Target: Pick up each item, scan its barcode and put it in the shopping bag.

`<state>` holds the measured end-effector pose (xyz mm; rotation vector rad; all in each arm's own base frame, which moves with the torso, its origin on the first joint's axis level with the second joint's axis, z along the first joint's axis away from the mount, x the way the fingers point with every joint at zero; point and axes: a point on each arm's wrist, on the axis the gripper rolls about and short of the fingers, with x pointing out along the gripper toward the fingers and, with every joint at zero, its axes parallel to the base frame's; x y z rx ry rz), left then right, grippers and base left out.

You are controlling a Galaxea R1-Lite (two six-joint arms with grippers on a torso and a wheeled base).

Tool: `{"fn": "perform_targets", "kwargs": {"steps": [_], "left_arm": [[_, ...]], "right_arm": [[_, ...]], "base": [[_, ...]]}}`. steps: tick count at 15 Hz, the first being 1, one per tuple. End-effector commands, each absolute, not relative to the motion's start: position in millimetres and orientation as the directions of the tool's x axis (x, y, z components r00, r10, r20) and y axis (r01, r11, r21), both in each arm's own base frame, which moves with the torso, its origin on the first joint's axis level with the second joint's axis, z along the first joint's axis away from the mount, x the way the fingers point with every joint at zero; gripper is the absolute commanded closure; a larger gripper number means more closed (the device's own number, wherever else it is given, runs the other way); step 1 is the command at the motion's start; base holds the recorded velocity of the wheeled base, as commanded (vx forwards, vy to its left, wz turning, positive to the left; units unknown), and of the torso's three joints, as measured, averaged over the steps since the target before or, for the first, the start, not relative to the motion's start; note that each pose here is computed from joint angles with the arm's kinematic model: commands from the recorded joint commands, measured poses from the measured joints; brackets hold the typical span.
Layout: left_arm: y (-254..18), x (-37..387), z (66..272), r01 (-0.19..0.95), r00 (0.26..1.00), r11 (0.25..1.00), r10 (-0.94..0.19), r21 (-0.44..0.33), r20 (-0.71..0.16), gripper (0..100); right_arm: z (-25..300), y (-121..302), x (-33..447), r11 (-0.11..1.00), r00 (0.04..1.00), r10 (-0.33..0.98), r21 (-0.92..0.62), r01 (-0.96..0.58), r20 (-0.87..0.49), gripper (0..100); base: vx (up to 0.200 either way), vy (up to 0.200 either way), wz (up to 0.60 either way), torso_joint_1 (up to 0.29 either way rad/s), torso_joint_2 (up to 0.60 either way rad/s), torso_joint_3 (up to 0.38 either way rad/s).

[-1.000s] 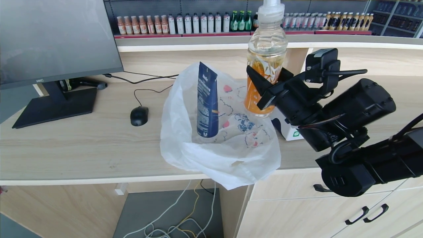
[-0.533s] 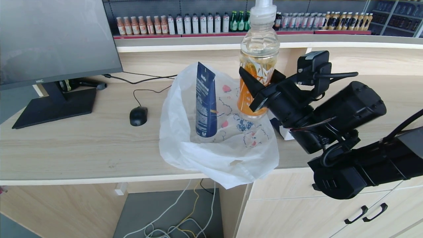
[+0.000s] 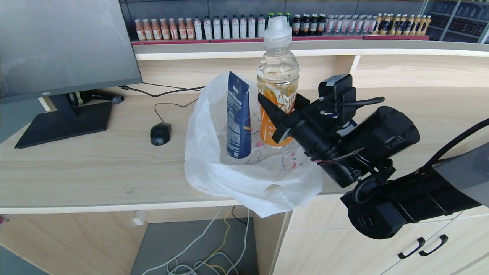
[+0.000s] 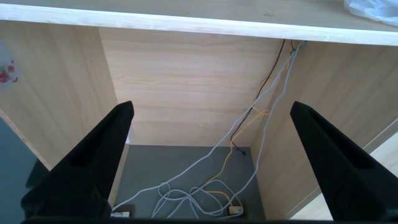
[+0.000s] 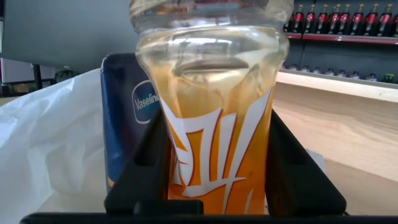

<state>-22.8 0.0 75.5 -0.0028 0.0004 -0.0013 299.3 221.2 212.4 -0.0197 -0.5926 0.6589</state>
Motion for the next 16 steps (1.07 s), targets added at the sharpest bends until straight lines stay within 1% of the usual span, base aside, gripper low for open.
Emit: {"fn": "perform_targets", "kwargs": {"steps": [1, 13, 16], "left_arm": [[0.0, -22.8, 75.5, 0.002, 1.000, 1.000, -0.002, -0.003, 0.000, 0], [0.0, -22.8, 75.5, 0.000, 1.000, 1.000, 0.000, -0.003, 0.000, 0], [0.0, -22.8, 75.5, 0.002, 1.000, 1.000, -0.002, -0.003, 0.000, 0]], "right_arm": [[204.5, 224.6, 302.1, 0.793, 0.639, 0.589, -0.201, -0.575, 0.495, 100], [182.1, 230.0, 311.5, 0.788, 0.664, 0.603, -0.199, -0.582, 0.442, 100], [172.2, 217.2, 322.2, 0.809, 0.701, 0.581, -0.198, -0.553, 0.413, 100]], "base": [[0.000, 0.000, 0.00, 0.000, 0.00, 0.000], [0.000, 0.000, 0.00, 0.000, 0.00, 0.000], [0.000, 0.000, 0.00, 0.000, 0.00, 0.000]]}}
